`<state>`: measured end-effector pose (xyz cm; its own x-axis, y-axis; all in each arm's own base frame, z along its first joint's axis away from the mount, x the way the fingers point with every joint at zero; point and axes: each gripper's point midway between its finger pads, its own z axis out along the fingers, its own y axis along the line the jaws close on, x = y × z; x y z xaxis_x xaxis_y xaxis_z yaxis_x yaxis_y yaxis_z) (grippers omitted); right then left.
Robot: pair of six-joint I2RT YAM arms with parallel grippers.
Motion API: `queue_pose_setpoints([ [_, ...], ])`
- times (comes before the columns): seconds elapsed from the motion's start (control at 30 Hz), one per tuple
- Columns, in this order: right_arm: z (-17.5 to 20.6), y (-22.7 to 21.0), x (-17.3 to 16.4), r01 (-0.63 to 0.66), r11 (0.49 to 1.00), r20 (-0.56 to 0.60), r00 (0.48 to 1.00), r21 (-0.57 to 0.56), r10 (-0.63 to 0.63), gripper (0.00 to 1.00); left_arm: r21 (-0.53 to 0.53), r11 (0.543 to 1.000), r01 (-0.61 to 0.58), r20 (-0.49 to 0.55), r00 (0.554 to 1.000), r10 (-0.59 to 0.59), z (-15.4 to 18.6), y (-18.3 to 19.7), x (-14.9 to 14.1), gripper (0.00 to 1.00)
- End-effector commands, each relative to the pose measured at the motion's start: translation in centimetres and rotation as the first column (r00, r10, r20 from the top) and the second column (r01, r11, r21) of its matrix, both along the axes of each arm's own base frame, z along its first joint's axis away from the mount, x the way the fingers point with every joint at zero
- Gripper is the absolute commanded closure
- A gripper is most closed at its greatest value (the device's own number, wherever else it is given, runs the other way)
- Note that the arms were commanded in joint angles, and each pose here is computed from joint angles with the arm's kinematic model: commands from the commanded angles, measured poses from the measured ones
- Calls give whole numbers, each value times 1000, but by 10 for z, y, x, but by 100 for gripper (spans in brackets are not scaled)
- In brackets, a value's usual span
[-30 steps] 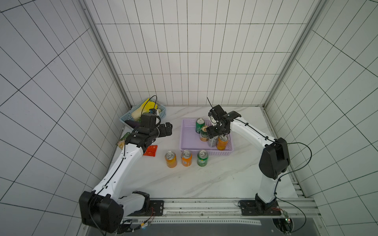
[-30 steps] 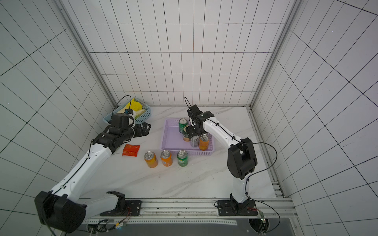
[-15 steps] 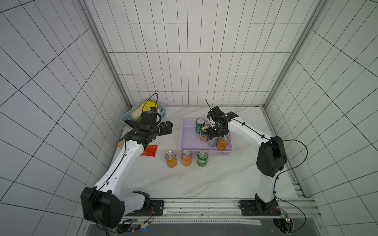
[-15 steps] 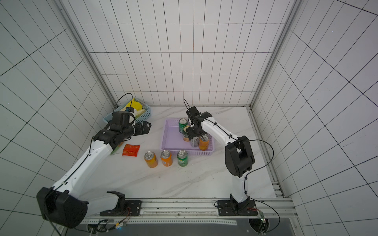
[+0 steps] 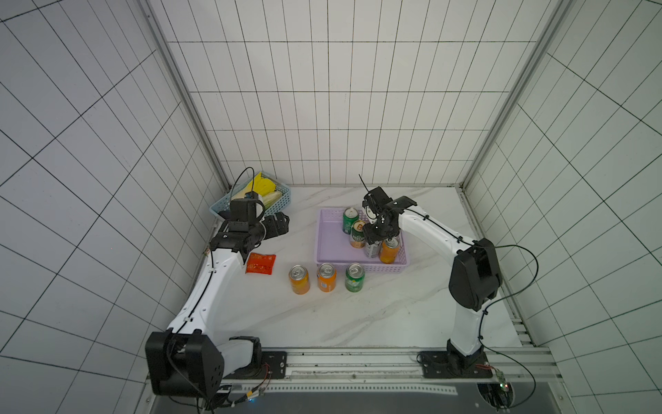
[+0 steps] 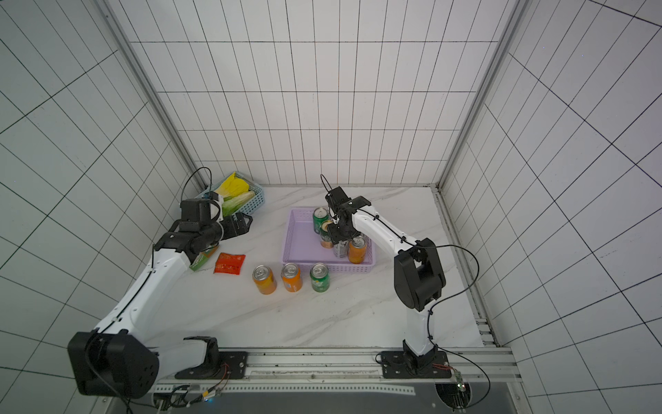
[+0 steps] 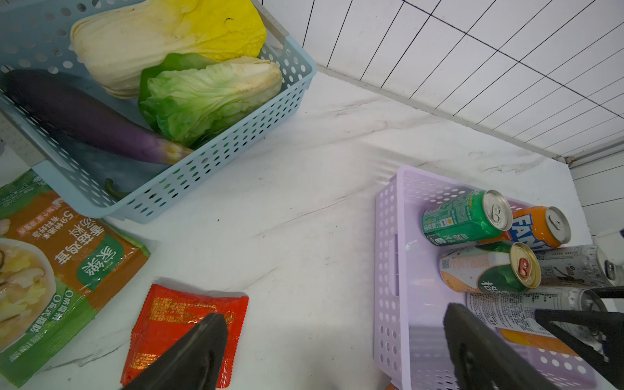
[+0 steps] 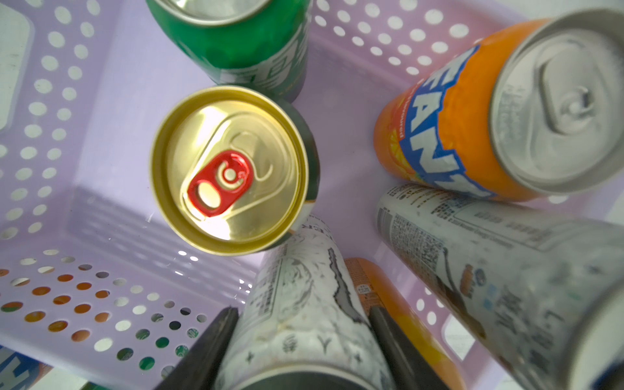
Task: Take out the drinks from the basket
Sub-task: Pick up the drink from the basket.
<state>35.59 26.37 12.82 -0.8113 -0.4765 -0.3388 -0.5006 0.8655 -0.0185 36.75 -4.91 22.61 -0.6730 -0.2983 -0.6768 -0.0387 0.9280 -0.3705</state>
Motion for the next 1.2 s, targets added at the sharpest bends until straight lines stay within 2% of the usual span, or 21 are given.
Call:
queue_pose_setpoints([
  [0.0,19,-2,2,6,1000,36,999,-12,-6,48,-52,997,60,51,997,-58,13,-13,1,2],
  [0.63,87,-2,3,-15,999,123,992,35,10,52,-61,996,72,33,997,-70,7,-16,3,2],
  [1.17,167,-12,-57,-88,992,181,981,90,71,53,-65,994,83,33,996,-81,7,-18,2,2],
])
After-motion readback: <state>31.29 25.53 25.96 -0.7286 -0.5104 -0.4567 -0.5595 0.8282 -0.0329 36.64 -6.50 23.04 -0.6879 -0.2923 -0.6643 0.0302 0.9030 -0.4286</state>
